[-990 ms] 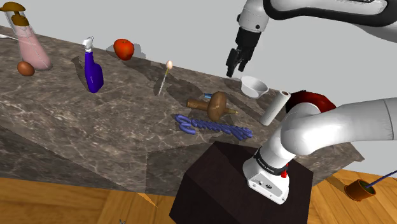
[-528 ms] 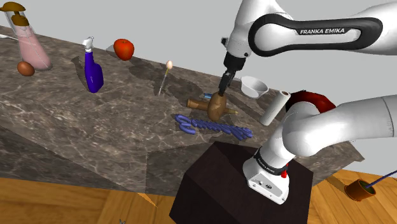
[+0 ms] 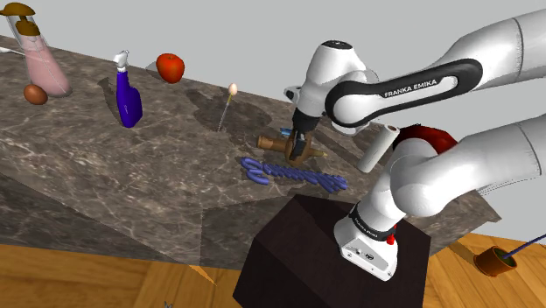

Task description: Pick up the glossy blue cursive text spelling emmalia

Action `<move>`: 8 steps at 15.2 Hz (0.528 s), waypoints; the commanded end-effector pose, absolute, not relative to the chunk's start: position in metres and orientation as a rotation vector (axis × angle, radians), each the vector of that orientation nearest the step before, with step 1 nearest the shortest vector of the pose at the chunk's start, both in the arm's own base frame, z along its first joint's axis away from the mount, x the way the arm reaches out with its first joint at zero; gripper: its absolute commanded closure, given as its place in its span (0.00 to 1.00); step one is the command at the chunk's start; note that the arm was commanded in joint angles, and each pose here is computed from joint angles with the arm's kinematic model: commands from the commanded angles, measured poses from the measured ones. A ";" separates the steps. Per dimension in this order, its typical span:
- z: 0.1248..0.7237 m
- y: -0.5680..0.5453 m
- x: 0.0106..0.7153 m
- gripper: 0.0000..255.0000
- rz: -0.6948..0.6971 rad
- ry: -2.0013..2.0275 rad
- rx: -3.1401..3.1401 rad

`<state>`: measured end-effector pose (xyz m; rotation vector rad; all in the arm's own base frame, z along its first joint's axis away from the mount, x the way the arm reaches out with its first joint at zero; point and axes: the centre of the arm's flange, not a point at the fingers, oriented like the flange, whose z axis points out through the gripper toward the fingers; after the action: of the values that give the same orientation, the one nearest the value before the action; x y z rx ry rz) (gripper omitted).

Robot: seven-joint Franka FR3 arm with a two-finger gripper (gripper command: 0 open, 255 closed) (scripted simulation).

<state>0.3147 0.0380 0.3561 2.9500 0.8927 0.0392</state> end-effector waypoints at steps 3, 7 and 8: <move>0.305 0.050 0.312 0.00 0.073 1.139 2.857; 0.284 0.050 0.312 0.00 0.073 1.139 2.857; 0.278 0.050 0.312 0.00 0.073 1.139 2.857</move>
<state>0.3117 0.0505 0.2832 2.8574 1.1372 0.0723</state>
